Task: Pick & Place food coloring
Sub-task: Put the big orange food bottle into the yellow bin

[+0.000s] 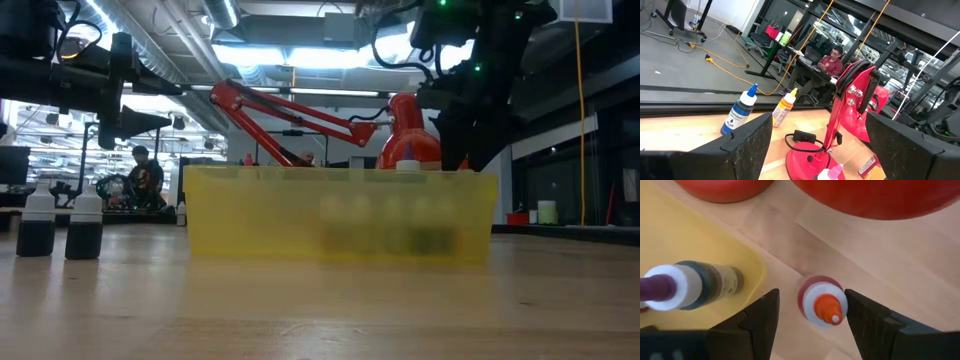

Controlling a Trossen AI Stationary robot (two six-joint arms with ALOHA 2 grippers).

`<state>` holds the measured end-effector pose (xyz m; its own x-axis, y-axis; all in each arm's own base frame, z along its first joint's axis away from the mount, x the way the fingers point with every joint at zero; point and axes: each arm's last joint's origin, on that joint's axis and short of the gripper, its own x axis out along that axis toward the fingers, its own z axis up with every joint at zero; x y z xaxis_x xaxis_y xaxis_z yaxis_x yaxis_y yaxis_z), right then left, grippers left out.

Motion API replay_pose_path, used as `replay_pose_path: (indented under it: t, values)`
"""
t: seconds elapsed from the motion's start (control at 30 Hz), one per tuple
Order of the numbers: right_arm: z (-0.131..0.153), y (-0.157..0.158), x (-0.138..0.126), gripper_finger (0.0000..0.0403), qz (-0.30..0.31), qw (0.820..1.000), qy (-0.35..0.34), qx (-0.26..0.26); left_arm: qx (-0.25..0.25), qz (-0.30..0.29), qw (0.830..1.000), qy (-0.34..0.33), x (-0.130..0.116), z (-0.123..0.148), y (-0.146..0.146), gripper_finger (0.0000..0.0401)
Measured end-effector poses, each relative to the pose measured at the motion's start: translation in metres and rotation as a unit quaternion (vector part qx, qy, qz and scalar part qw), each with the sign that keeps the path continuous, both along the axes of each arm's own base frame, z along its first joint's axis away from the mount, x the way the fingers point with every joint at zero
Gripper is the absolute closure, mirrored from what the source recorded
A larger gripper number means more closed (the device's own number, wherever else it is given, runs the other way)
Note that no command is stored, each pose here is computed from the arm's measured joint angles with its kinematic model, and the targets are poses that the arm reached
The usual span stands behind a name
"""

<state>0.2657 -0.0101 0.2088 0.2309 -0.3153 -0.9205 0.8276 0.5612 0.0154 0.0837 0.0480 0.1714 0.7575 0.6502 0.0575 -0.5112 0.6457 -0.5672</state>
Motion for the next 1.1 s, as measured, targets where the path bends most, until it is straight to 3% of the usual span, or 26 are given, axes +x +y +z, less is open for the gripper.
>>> replay_pose_path:
  t: [0.2, 0.47, 0.7, 1.1]
  values:
    - [0.0, 0.0, -0.001, 0.0197, 0.001, 1.0, 0.008, 0.004, 0.0, 0.0, 1.0, 0.0, 0.0, 0.0, 0.0, 0.009]
    - [-0.001, 0.001, -0.004, 0.0286, 0.003, 1.0, 0.02, 0.012, 0.0, 0.0, 1.0, 0.0, 0.0, 0.0, 0.0, 0.009]
    - [0.008, 0.003, -0.011, 0.0286, 0.008, 0.999, 0.052, 0.014, 0.0, 0.0, 1.0, 0.0, 0.0, 0.0, 0.0, 0.0088]
    - [0.069, 0.025, -0.015, 0.0284, 0.088, 0.992, 0.089, 0.008, 0.0, 0.0, 1.0, 0.0, 0.0, 0.0, 0.0, 0.0089]
